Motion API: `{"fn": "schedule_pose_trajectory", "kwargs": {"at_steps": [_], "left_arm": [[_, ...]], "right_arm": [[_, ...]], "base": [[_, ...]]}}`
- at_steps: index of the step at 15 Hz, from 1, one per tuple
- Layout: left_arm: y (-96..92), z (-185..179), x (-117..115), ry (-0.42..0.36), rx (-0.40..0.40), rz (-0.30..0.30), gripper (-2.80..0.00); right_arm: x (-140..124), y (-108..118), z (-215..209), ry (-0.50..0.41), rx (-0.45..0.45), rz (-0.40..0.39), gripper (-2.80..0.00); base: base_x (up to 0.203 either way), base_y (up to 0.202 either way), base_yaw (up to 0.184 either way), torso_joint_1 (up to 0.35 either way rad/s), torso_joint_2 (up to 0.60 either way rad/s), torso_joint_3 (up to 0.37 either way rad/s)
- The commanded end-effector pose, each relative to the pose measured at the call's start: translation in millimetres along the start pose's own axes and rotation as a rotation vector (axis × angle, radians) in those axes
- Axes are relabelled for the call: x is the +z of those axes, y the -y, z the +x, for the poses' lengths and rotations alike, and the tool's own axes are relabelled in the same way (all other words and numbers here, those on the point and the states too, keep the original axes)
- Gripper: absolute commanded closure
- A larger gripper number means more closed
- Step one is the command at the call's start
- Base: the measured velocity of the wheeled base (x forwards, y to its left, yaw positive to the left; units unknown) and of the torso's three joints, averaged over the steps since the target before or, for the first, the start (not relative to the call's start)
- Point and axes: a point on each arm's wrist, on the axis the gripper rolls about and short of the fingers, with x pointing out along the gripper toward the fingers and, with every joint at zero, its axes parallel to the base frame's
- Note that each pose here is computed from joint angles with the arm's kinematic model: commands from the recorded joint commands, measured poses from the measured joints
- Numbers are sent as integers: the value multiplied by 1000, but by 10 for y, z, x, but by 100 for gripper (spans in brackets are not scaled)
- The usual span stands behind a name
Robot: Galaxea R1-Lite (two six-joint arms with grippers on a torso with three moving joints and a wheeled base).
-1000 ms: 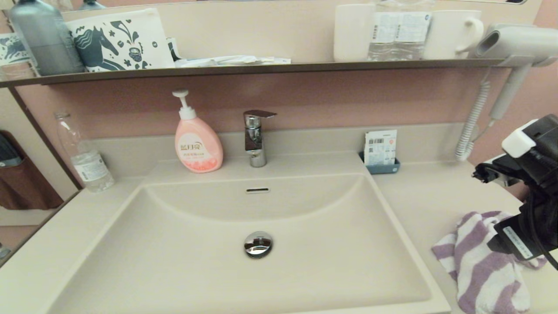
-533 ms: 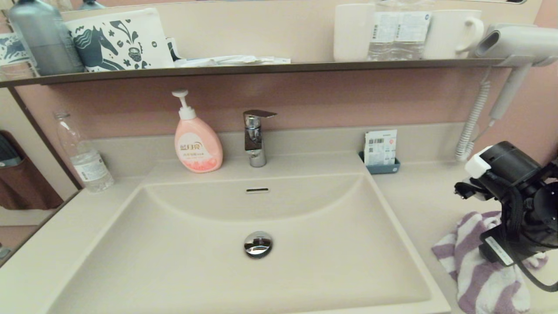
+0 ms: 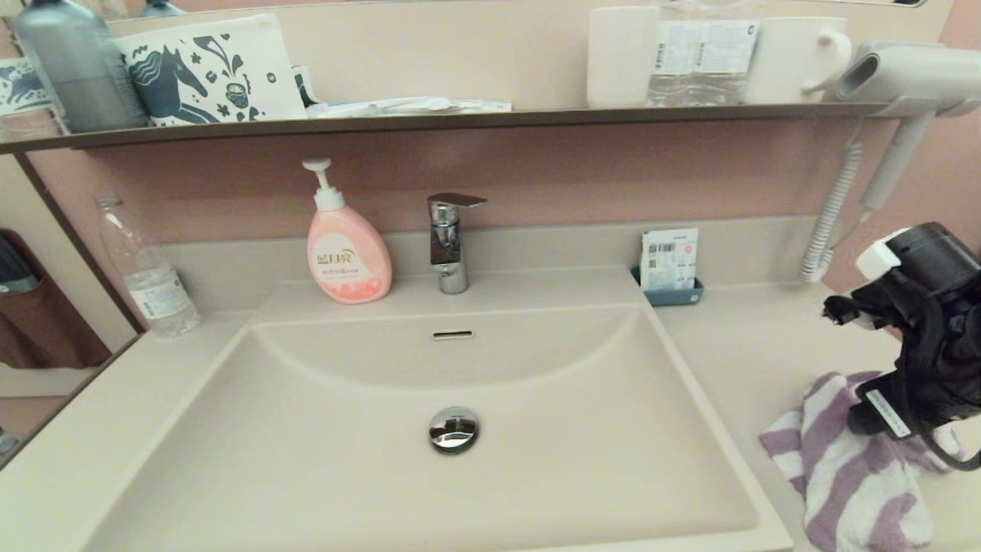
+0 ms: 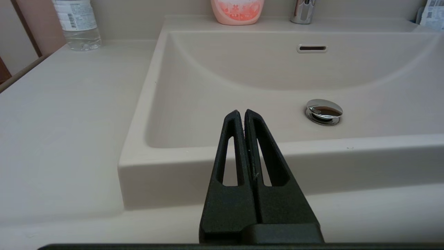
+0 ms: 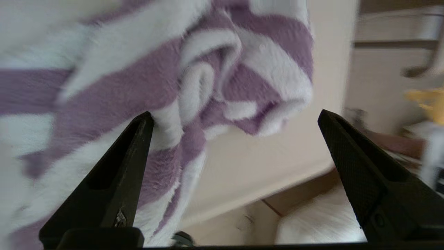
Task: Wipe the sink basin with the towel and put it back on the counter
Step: Pick up the cloth
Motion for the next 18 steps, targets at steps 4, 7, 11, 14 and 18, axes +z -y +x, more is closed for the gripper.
{"fn": "schedule_pose_trajectory", "kwargs": {"at_steps": [4,7,11,14,18], "left_arm": [[0,1,1,-1,0,-1,0],[0,1,1,-1,0,-1,0],[0,1,1,-1,0,-1,0],[0,1,1,-1,0,-1,0],[0,1,1,-1,0,-1,0]], "right_arm": [[-55,360,11,21,174,59,-280],[-151,388,132,-17,268,39,-280],[-87,321,212,1,270,2,-280],[-48,313,269,-16,237,-11,-280],[-14,329,392,-50,215,-4,-280]], "base": [[0,0,0,0,0,0],[0,0,0,0,0,0],[0,0,0,0,0,0],[0,0,0,0,0,0],[0,0,0,0,0,0]]}}
